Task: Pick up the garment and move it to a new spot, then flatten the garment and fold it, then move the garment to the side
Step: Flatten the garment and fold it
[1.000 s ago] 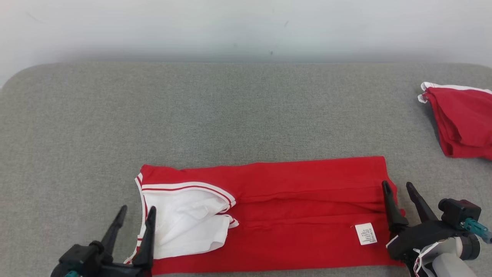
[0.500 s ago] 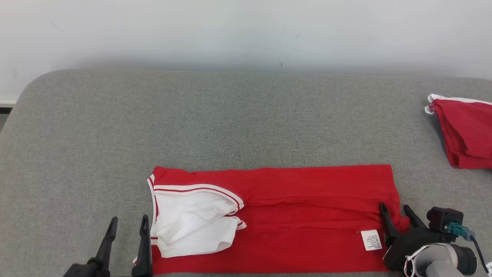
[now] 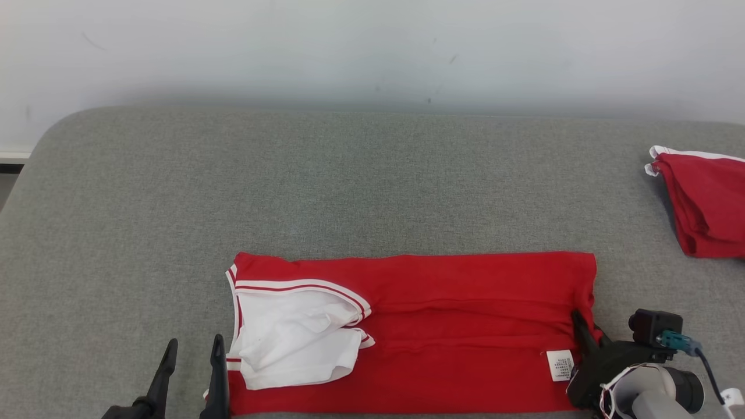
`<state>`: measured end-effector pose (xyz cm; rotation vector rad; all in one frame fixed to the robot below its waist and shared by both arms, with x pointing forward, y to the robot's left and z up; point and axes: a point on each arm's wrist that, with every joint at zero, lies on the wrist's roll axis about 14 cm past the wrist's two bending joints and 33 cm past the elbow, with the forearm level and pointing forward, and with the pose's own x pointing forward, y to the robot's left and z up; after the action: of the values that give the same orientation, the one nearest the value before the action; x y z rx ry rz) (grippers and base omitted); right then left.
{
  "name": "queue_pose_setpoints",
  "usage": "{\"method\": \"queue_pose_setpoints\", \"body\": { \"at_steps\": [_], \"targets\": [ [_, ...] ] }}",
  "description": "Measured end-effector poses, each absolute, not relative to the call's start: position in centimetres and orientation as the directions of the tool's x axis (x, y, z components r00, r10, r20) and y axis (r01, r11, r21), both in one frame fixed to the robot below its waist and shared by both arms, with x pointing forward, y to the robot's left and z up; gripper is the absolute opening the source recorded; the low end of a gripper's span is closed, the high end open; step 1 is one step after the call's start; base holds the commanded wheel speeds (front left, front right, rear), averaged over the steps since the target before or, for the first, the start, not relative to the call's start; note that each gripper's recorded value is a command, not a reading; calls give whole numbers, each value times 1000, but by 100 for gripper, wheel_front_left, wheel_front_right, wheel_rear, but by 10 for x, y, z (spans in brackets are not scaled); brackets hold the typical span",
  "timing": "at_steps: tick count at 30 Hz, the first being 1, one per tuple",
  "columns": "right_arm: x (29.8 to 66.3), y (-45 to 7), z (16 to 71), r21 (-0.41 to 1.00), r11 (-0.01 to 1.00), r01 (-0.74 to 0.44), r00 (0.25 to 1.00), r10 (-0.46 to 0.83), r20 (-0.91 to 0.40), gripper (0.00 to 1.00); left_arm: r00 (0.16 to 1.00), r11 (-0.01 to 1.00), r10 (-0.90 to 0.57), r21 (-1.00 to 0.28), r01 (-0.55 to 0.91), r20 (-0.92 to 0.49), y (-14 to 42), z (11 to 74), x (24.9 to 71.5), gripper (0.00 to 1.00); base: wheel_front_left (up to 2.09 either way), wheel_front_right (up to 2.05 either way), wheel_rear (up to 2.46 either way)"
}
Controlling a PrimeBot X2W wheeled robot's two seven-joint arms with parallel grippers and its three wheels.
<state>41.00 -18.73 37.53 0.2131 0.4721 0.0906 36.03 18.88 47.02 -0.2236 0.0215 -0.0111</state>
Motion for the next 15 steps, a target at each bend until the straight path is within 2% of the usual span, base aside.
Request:
{"method": "queue_pose_setpoints", "body": {
  "at_steps": [4, 11, 15],
  "targets": [
    [411, -200, 381, 216, 976, -21, 902, 112, -417, 0, 1000, 975, -9, -223, 3, -25, 190, 469, 360, 100, 0, 0, 0],
    [409, -252, 397, 134, 990, 34, 926, 19, -377, 0, 1000, 976, -8, -218, 5, -14, 190, 472, 360, 100, 0, 0, 0],
    [414, -261, 416, 119, 993, 25, 946, 15, -323, 0, 1000, 977, -7, -215, 4, -13, 190, 473, 358, 100, 0, 0, 0]
  ]
}}
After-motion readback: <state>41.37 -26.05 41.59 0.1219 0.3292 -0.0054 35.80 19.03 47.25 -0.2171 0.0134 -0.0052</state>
